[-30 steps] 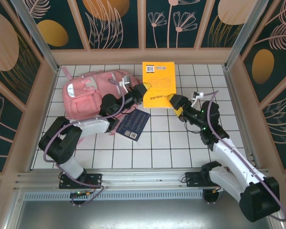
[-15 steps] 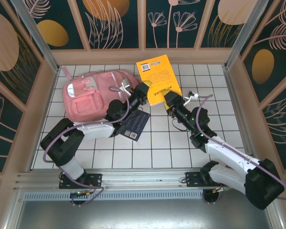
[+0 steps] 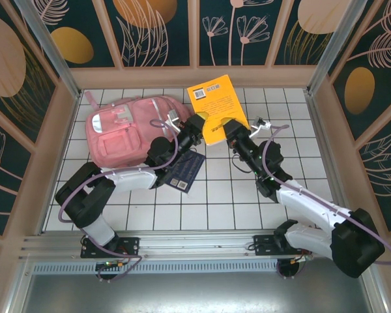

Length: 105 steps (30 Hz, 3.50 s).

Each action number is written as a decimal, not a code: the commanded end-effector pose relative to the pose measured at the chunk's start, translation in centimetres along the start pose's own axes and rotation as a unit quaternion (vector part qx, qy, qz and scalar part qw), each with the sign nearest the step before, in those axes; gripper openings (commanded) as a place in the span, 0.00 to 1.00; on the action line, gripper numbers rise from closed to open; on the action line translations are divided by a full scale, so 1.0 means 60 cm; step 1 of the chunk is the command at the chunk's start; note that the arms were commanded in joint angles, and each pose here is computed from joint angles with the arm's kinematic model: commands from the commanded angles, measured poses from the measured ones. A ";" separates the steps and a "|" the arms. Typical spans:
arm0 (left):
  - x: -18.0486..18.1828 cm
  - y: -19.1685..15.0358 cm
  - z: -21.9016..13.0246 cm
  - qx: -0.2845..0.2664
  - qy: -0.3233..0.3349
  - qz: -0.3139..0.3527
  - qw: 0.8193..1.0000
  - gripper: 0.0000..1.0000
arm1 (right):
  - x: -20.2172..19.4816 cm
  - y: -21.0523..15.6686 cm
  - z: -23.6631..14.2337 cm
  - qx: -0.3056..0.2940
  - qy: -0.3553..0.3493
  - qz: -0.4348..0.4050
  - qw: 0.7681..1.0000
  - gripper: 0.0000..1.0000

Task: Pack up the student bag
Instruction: Pass the book, then open the student bag at the top-left of the table, then place the book in the student bag.

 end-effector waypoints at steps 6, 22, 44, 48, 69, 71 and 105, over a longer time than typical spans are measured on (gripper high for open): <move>-0.025 -0.012 -0.008 0.025 -0.027 0.008 0.999 0.29 | 0.030 0.040 -0.004 -0.040 0.008 -0.035 0.999 0.00; 0.008 0.224 -0.061 -0.011 0.389 0.284 0.876 0.59 | -0.077 0.090 -0.064 0.037 -0.281 -0.156 0.946 0.00; 0.181 0.341 -0.026 0.055 0.432 0.183 0.881 0.41 | -0.112 0.065 -0.092 0.087 -0.285 -0.172 0.939 0.00; 0.198 0.344 -0.020 0.074 0.441 0.190 0.874 0.15 | -0.115 0.065 -0.090 0.087 -0.287 -0.169 0.939 0.00; -0.190 0.224 -0.045 0.177 0.180 0.432 0.866 0.00 | 0.028 0.112 -0.047 0.135 -0.192 -0.281 0.930 0.00; -0.219 0.202 -0.065 0.184 0.145 0.443 0.865 0.00 | 0.061 0.111 -0.041 0.163 -0.147 -0.279 0.935 0.00; -0.300 0.113 -0.135 0.255 -0.043 0.475 0.841 0.00 | 0.012 -0.066 0.023 0.481 -0.061 -0.085 0.871 0.00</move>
Point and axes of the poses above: each hand's point on the last joint's axis, 136 mm out from that joint toward the fingers, its own z axis out along the fingers, its own x axis along the line the jaws close on, y = z × x, the point moved 7 cm from there along -z, back along the fingers, and after that the axes turned 2 degrees about -z, right-handed, at the moved point
